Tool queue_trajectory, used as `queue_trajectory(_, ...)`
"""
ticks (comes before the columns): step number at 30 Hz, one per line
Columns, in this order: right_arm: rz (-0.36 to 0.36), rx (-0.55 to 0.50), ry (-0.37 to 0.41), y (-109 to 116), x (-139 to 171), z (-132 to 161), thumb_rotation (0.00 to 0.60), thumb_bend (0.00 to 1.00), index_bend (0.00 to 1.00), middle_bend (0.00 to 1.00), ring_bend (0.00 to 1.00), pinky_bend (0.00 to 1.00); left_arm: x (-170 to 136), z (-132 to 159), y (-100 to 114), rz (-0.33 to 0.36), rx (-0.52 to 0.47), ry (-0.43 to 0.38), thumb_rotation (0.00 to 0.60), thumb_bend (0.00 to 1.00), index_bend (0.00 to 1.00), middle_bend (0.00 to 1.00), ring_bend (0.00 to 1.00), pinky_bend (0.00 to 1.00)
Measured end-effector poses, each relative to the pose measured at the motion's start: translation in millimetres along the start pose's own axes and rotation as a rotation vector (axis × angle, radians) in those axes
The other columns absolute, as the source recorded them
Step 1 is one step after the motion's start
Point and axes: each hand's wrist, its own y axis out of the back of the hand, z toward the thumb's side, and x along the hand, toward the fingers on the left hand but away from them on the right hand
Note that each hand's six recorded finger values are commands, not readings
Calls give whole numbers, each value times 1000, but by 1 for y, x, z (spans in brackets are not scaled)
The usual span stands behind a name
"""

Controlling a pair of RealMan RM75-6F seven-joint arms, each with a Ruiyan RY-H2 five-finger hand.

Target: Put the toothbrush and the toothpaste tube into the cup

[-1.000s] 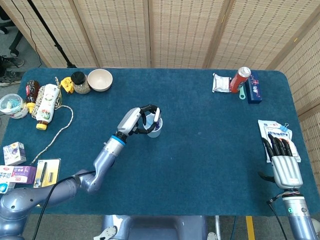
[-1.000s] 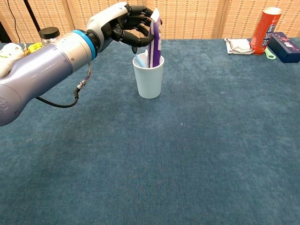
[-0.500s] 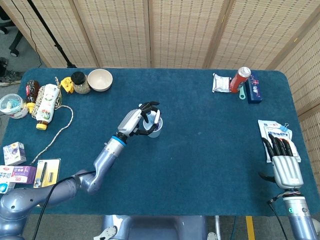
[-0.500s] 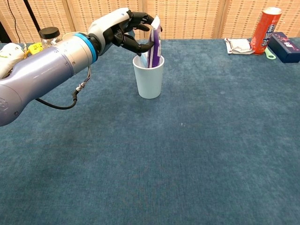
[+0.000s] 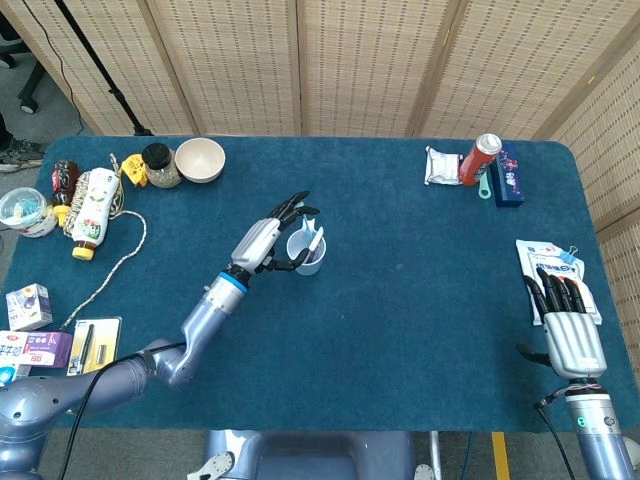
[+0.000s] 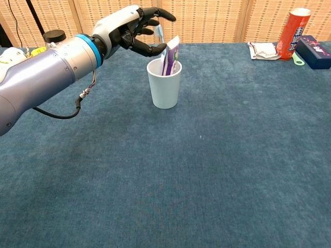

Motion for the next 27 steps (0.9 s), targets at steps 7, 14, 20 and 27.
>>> queue_trajectory(7, 1, 0, -1, 0, 0, 0, 600, 0, 3, 0, 0, 0, -1, 0, 0, -15, 26, 5, 600, 378, 0, 0, 0, 0)
queue_trajectory(14, -3, -3, -1, 1, 1, 0, 600, 0, 3, 0, 0, 0, -6, 12, 18, 40, 10, -43, 600, 376, 0, 0, 0, 0)
queue_trajectory(20, -5, -2, 4, 2, 2, 1, 600, 0, 2, 0, 0, 0, -21, 21, 59, 132, 16, -80, 600, 372, 0, 0, 0, 0)
queue_trajectory(27, -23, 17, -3, 6, 2, -2, 600, 0, 0, 0, 0, 0, -61, 16, 117, 203, 135, -58, 600, 362, 0, 0, 0, 0)
